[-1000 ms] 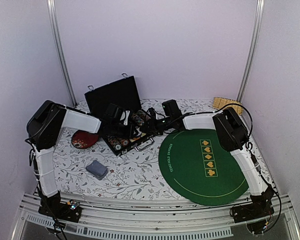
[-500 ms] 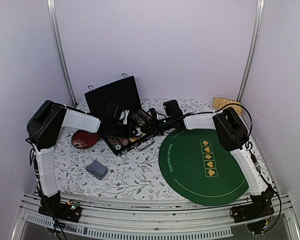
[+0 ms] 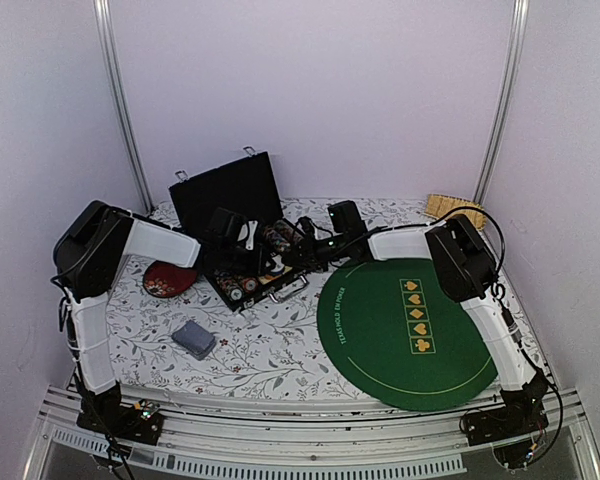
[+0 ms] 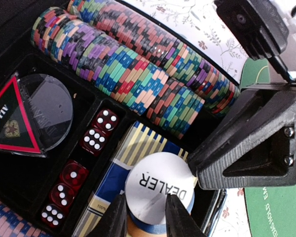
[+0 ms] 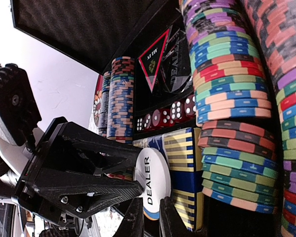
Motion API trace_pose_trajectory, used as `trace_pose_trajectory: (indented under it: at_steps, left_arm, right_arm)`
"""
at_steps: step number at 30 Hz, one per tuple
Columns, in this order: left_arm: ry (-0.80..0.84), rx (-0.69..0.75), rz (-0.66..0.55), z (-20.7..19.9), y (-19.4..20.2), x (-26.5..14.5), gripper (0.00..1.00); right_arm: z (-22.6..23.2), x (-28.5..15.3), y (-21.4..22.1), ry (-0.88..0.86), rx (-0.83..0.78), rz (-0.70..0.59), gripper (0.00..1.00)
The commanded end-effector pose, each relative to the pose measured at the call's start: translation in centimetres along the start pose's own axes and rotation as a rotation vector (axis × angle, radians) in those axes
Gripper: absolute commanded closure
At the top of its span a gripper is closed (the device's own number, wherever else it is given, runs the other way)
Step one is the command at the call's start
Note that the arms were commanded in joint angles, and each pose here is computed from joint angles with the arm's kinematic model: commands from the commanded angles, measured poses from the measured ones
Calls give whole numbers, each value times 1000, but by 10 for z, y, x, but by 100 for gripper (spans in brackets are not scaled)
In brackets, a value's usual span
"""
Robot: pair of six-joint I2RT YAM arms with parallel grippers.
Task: Distribute texas hold em gaming equipment
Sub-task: Adjust the dealer button in the poker case.
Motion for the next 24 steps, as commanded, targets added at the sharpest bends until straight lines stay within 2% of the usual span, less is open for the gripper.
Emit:
trace_pose_trajectory:
  at_steps: [1,14,22,24]
  left_arm:
    - [116,38,-6,-20,3,-4,71]
    - [114,41,8,-17,6,1,70]
    - [87,51,13,-15,6,3,69]
    - [78,54,15,-15,6,2,69]
  right_arm:
    - [30,2,0,-78,-103,-2,85]
    - [37,-10,2,-34,-120,-36,85]
    - [22,-5,-1,76,-100,-38,82]
    - [20,-6,-3,90,-100,-48,78]
Point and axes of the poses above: each gripper's point midway between its finger pads, its own x axis out along the fingers, its own z axis along the line the jaws close on, y = z × x, the point moved 10 cm from there along -x, back along the fingers, and after that the axes turned 7 degrees about -x, right-handed, at the moved point
